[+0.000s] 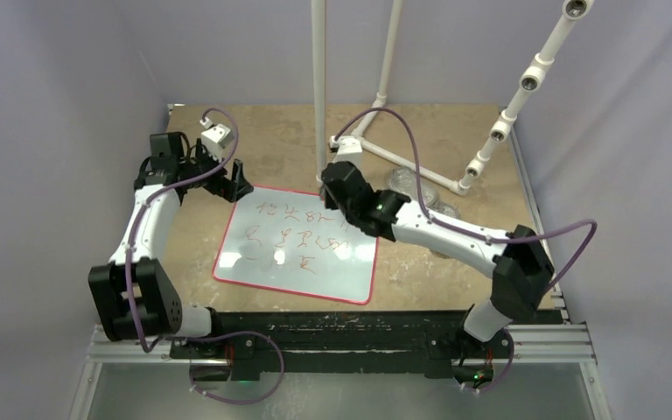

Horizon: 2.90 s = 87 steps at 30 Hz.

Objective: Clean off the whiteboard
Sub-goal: Pick up the whiteboard eraser from the center of the board, then erase the whiteboard at the whiteboard stand.

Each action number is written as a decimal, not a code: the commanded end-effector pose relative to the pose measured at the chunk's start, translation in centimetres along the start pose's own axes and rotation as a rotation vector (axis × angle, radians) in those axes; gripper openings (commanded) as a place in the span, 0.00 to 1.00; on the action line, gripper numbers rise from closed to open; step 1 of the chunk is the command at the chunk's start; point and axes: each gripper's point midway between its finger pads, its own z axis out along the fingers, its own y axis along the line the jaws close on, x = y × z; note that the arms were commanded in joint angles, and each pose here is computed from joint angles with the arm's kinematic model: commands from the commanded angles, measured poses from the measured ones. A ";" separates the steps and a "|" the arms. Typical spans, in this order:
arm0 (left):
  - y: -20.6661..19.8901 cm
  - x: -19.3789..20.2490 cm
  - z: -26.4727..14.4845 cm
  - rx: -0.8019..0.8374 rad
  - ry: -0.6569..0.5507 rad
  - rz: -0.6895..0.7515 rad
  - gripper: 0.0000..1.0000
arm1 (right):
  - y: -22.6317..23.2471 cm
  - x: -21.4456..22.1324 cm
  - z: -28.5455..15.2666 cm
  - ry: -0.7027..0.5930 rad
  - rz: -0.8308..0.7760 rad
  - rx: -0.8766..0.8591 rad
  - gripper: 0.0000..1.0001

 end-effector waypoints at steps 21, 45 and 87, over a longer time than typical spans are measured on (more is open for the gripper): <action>-15.9 -4.3 -9.2 0.574 -0.432 0.479 0.99 | 19.5 -12.1 -14.8 -0.196 0.335 -0.660 0.00; -7.7 -10.5 -5.4 0.230 -0.381 0.285 0.74 | 21.3 -12.0 -15.0 -0.155 0.417 -0.721 0.00; -13.4 -3.7 -4.4 0.448 -0.349 0.203 0.58 | 17.9 -12.2 -12.6 -0.020 0.667 -0.832 0.00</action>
